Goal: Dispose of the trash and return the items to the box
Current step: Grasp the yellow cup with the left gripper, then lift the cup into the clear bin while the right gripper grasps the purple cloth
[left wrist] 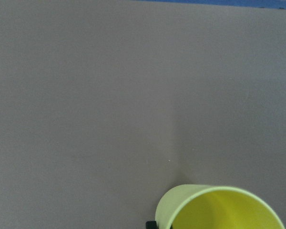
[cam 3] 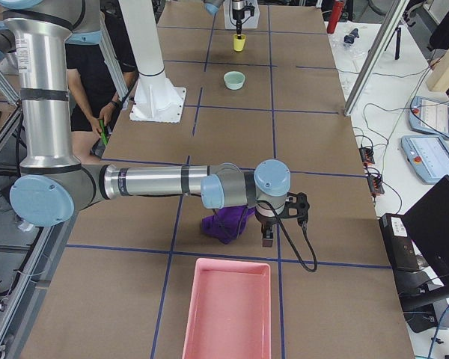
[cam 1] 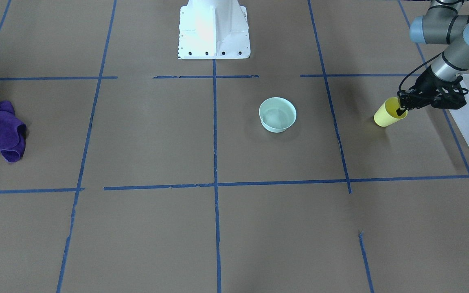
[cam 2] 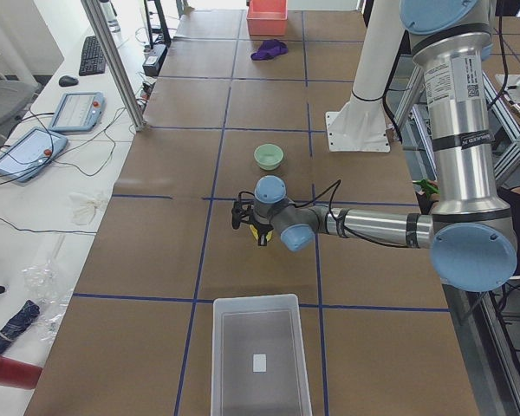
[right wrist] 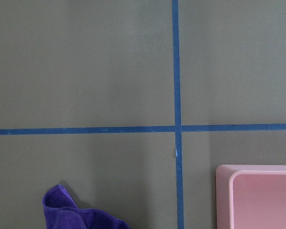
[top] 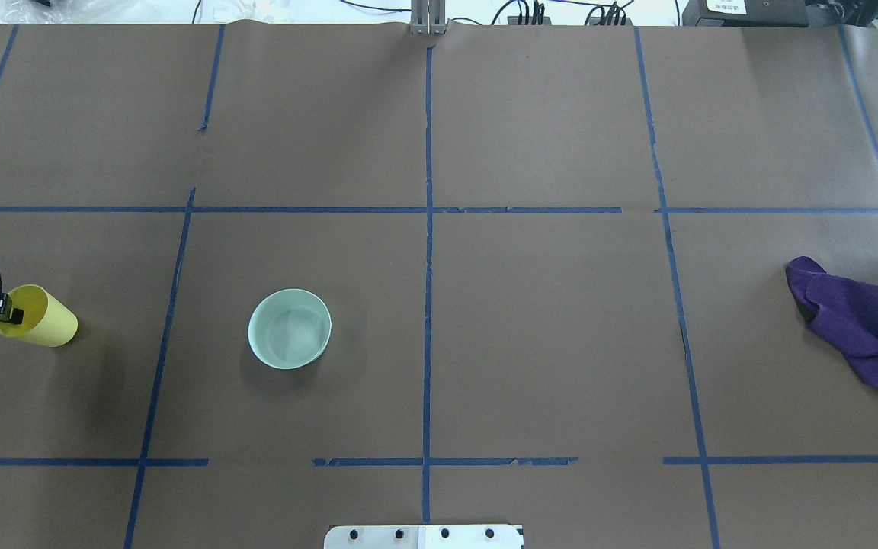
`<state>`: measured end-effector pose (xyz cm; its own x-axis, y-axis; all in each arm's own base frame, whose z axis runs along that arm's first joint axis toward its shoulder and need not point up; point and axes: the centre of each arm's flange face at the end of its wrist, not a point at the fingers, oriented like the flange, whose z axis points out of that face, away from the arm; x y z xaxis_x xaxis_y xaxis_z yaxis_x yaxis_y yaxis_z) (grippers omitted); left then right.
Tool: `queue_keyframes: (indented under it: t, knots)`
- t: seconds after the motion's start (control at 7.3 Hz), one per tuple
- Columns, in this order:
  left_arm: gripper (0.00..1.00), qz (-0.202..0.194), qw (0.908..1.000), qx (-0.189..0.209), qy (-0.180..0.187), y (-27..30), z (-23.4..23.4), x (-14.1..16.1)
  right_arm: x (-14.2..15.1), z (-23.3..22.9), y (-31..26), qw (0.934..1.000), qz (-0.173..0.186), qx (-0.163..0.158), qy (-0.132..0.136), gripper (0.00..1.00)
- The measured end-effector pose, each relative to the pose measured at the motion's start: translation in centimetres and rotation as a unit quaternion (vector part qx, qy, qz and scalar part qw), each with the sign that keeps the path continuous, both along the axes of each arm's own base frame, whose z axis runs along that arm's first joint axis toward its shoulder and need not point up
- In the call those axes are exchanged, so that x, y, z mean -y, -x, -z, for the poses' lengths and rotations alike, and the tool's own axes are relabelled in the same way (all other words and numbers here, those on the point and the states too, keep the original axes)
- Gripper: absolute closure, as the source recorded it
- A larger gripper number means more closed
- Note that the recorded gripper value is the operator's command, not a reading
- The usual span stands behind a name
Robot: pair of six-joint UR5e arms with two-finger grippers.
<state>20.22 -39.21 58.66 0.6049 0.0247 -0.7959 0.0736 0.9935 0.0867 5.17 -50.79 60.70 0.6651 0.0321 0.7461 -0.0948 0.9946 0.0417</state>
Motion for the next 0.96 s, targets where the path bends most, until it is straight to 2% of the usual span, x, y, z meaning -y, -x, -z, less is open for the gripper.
queue_keyframes:
  t: [0.55, 0.68, 0.96]
  knots:
    - [1.00, -0.013, 0.9997, -0.021, 0.003, 1.3, 6.3, -0.1, -0.3, 1.5, 3.7, 0.9996, 0.020, 0.021, -0.002, 0.00]
    - [1.00, -0.014, 0.9998, -0.009, -0.003, 2.5, 8.2, 0.4, -1.0, 1.2, 5.4, 0.9996, 0.021, 0.016, -0.013, 0.00]
    - [1.00, 0.001, 0.9996, 0.017, -0.024, 6.5, 11.6, 3.3, -4.1, -0.7, 10.5, 0.9979, 0.029, -0.009, -0.057, 0.00]
